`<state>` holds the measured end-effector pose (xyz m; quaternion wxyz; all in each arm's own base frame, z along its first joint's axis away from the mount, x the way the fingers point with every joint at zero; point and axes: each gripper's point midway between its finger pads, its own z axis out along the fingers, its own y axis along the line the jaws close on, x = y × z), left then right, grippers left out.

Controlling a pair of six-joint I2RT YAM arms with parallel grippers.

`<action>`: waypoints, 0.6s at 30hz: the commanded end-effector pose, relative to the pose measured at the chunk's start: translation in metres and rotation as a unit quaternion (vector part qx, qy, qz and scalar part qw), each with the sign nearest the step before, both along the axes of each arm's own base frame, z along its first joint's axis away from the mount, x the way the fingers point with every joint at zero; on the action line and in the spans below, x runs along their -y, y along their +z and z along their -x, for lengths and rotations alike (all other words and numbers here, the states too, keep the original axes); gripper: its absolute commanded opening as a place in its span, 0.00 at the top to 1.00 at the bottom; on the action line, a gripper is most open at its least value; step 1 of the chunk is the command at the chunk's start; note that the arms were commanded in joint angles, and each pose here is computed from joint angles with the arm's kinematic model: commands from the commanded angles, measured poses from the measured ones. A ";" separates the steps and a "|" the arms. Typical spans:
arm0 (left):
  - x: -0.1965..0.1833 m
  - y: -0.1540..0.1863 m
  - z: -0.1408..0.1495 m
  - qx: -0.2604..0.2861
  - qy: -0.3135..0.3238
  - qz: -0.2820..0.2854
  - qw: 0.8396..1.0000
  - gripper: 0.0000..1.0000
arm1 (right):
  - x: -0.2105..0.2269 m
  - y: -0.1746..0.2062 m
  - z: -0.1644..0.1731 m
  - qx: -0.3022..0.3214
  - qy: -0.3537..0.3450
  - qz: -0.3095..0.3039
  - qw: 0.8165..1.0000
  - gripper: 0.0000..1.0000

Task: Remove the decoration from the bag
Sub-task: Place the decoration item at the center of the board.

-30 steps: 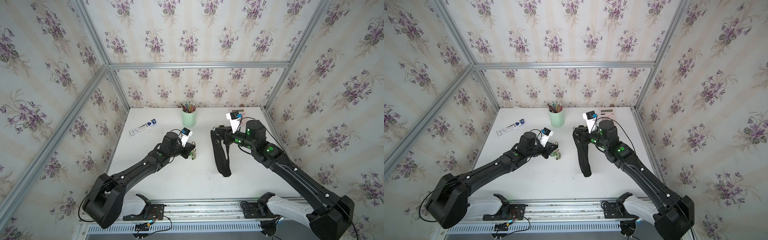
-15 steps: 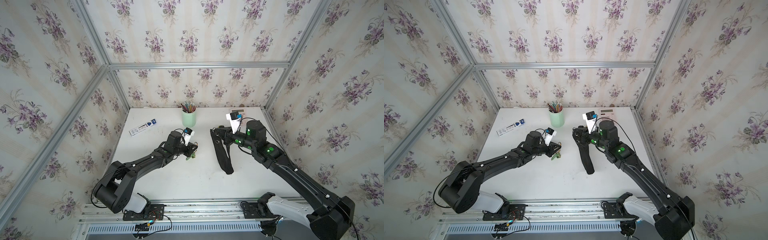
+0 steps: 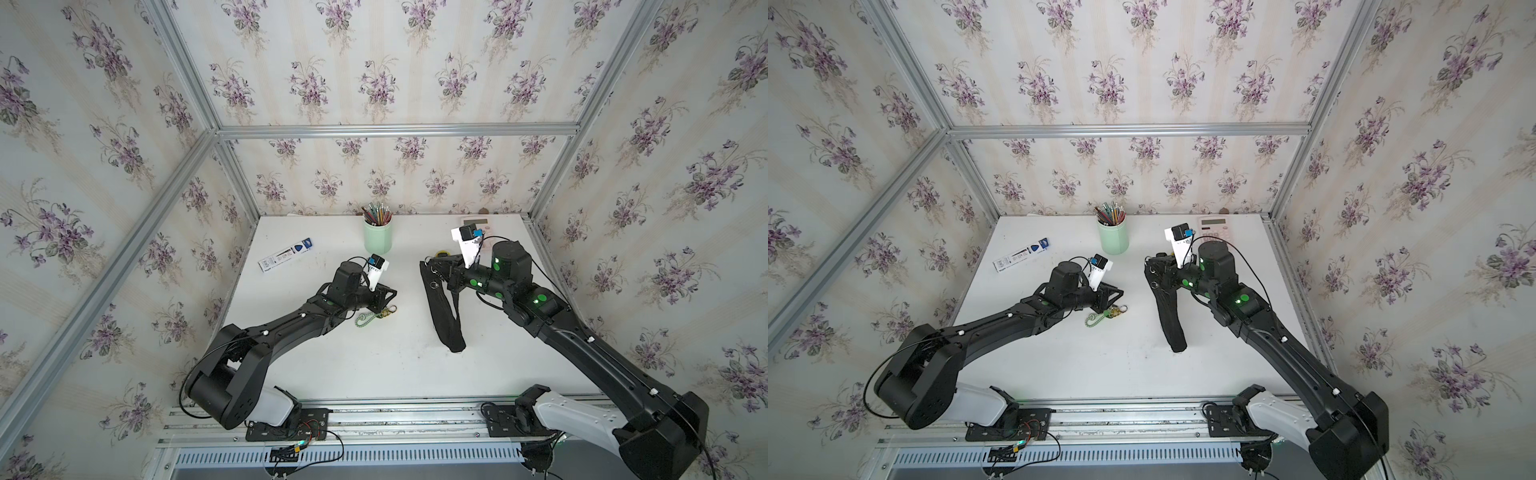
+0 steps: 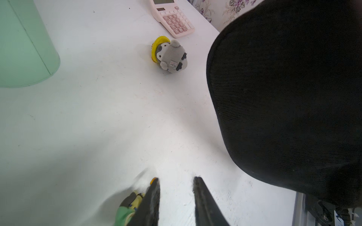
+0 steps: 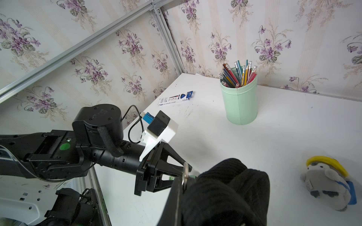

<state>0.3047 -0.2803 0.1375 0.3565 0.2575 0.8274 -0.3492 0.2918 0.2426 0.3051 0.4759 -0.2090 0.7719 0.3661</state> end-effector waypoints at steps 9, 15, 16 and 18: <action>0.000 0.010 -0.001 0.017 -0.004 0.002 1.000 0.66 | 0.000 0.005 -0.007 0.006 -0.004 -0.011 1.000 1.00; -0.003 0.037 0.001 0.037 0.003 0.012 0.999 0.63 | -0.003 0.000 -0.008 -0.012 0.003 -0.008 1.000 1.00; -0.004 0.041 0.001 0.040 0.004 0.013 0.999 0.63 | -0.005 0.000 -0.006 -0.015 0.009 -0.010 1.000 1.00; -0.007 0.053 0.001 0.051 0.010 0.017 0.998 0.62 | -0.011 0.000 -0.002 -0.026 0.031 -0.017 0.999 1.00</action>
